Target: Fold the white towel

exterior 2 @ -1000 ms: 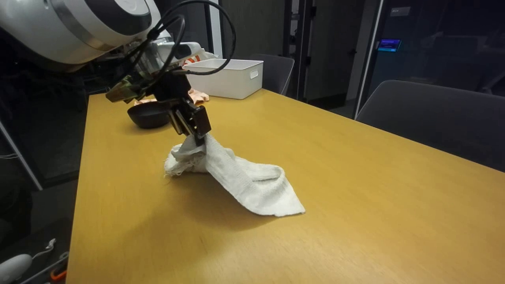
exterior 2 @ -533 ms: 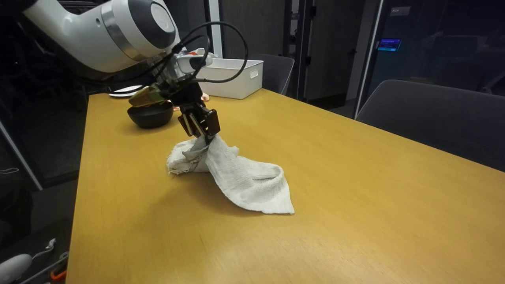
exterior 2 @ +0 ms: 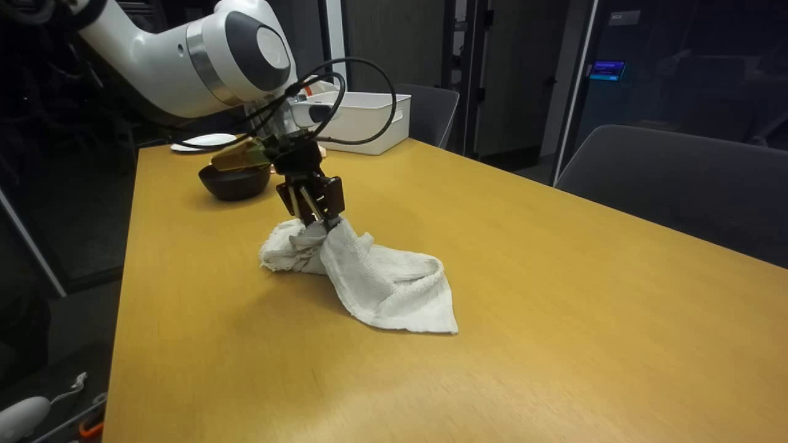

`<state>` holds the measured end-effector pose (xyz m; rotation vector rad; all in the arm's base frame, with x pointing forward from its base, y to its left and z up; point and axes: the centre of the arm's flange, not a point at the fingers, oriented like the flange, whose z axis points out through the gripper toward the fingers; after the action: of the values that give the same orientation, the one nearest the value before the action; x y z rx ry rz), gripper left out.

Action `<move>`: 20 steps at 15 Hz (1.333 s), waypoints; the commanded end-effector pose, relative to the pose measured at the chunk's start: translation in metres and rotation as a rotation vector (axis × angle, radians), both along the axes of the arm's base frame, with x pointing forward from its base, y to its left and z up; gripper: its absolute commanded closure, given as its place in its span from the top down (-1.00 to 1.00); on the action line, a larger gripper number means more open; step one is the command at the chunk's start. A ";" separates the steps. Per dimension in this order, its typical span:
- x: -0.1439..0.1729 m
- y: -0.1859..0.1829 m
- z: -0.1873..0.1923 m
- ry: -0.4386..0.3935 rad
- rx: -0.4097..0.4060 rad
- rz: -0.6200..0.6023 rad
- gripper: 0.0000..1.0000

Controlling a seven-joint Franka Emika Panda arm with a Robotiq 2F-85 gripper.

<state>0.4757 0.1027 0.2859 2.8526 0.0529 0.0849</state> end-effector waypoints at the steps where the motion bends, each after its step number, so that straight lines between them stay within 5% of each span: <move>1: -0.011 0.005 0.036 0.069 0.032 0.045 0.76; 3: -0.021 0.010 0.045 0.112 0.064 0.106 0.99; 10: -0.051 0.061 0.062 0.133 0.075 0.377 1.00; 11: -0.035 0.052 0.052 0.116 0.062 0.316 1.00; 20: -0.021 0.089 0.023 0.043 0.074 0.440 1.00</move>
<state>0.4395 0.1772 0.3197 2.8824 0.6526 0.0411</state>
